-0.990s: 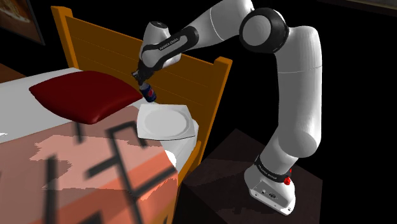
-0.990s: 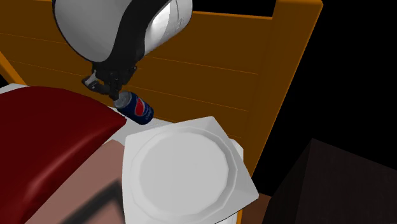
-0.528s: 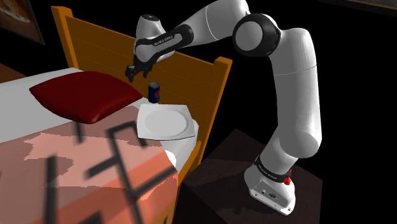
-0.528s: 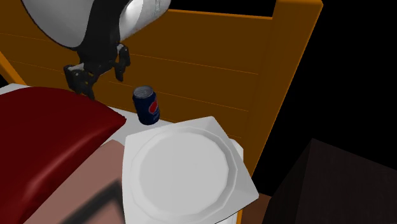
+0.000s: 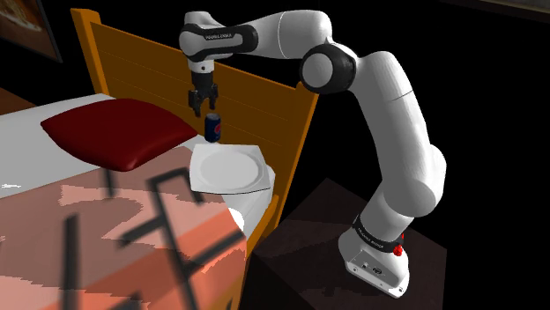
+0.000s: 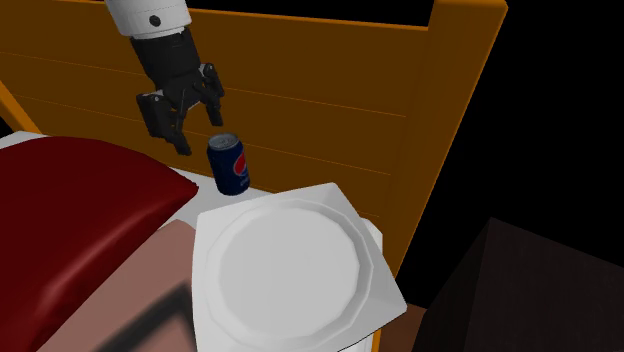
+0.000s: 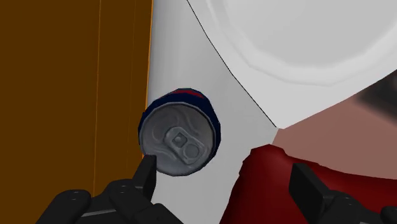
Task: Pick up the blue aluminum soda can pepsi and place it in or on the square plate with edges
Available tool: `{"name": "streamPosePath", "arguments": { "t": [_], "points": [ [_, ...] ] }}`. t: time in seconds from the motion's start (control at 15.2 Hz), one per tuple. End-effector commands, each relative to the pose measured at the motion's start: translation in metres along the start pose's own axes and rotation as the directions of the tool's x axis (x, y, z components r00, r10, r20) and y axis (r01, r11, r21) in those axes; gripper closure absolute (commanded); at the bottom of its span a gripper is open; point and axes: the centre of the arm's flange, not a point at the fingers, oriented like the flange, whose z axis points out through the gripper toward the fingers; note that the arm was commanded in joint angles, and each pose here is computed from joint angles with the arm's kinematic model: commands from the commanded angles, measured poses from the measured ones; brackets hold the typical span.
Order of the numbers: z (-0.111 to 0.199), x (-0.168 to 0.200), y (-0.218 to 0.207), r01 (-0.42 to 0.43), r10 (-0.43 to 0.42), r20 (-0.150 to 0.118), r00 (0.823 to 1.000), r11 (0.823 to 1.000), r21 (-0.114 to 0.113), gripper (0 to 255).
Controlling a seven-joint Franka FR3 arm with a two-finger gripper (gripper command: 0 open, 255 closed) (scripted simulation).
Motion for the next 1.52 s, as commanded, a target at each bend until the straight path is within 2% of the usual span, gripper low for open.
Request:
{"name": "streamPosePath", "arguments": {
  "t": [0.0, 0.33, 0.79, 0.86, 1.06, 1.39, 1.45],
  "points": [
    [0.023, -0.003, 0.032, -0.025, 0.025, 0.032, 0.999, 1.0, -0.001, 0],
    [0.047, -0.004, 0.032, -0.025, 0.025, 0.032, 0.999, 1.0, -0.001, 0],
    [0.047, -0.004, 0.032, -0.025, 0.025, 0.032, 0.999, 1.0, -0.001, 0],
    [0.047, 0.001, 0.031, -0.025, 0.025, 0.032, 0.999, 1.0, -0.001, 255],
    [0.047, 0.009, 0.028, -0.024, 0.024, 0.031, 0.999, 1.0, -0.002, 255],
    [0.043, 0.001, 0.067, -0.022, 0.022, 0.035, 0.999, 1.0, -0.001, 255],
    [0.047, -0.004, 0.032, -0.025, 0.025, 0.032, 0.999, 1.0, -0.001, 255]
  ]
}}
